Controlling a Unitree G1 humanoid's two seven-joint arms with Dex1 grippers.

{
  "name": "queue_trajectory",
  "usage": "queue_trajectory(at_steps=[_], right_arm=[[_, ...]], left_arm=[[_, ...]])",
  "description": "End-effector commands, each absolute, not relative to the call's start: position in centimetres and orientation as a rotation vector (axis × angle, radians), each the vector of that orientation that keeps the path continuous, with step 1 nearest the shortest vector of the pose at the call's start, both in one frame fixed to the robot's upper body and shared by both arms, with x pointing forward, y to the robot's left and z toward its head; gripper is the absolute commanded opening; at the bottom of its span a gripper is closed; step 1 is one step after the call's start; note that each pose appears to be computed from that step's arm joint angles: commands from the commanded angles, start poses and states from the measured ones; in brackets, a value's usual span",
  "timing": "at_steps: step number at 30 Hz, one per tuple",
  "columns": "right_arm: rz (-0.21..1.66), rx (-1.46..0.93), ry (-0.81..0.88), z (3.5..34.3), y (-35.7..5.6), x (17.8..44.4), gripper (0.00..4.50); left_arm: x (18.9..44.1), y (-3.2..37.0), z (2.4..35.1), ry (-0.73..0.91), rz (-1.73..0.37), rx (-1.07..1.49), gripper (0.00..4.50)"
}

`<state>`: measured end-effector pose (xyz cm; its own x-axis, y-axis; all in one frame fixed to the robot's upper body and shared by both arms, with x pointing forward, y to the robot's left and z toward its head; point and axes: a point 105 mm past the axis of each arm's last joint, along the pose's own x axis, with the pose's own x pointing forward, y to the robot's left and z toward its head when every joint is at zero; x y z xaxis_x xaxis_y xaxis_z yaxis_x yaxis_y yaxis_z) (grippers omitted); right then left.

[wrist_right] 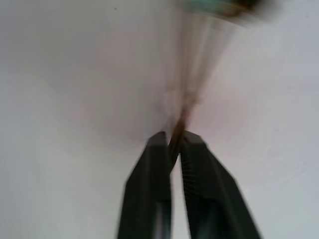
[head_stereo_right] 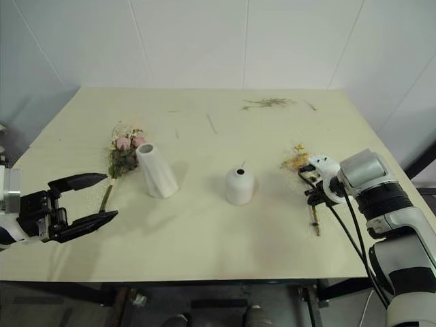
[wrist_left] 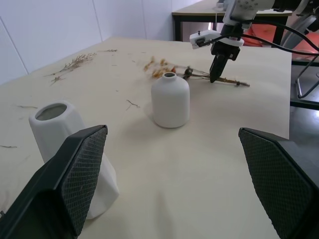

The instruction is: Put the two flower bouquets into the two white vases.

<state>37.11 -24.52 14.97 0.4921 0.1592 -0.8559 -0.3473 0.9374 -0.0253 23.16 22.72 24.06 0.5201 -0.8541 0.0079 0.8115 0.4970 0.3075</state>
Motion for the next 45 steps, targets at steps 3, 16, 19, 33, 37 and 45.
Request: queue_trajectory(at_steps=[3, 16, 19, 33, 37, 45], right_arm=[[0.336, -0.08, 0.917, 15.7, -23.9, 38.0, 0.02], [0.823, 0.245, -0.328, 32.1, -16.1, 36.8, 0.02], [0.88, 0.259, -0.455, 34.0, -14.7, 35.2, 0.02], [0.98, 0.249, -0.442, 30.1, -8.8, 34.3, 0.02], [0.957, 0.198, -0.427, 28.5, -9.1, 34.8, 0.02], [0.915, 0.204, -0.436, 28.1, -10.0, 35.3, 0.02]], left_arm=[[23.9, 22.6, 24.8, -0.197, -1.028, 0.313, 4.5], [25.7, 23.3, 26.0, -0.246, -1.02, 0.292, 4.5], [26.4, 23.4, 26.3, -0.276, -0.997, 0.271, 4.5], [28.0, 22.4, 26.2, -0.332, -0.979, 0.233, 4.5], [27.9, 22.4, 26.2, -0.339, -0.961, 0.228, 4.5], [27.9, 22.3, 26.0, -0.339, -0.954, 0.225, 4.5]])
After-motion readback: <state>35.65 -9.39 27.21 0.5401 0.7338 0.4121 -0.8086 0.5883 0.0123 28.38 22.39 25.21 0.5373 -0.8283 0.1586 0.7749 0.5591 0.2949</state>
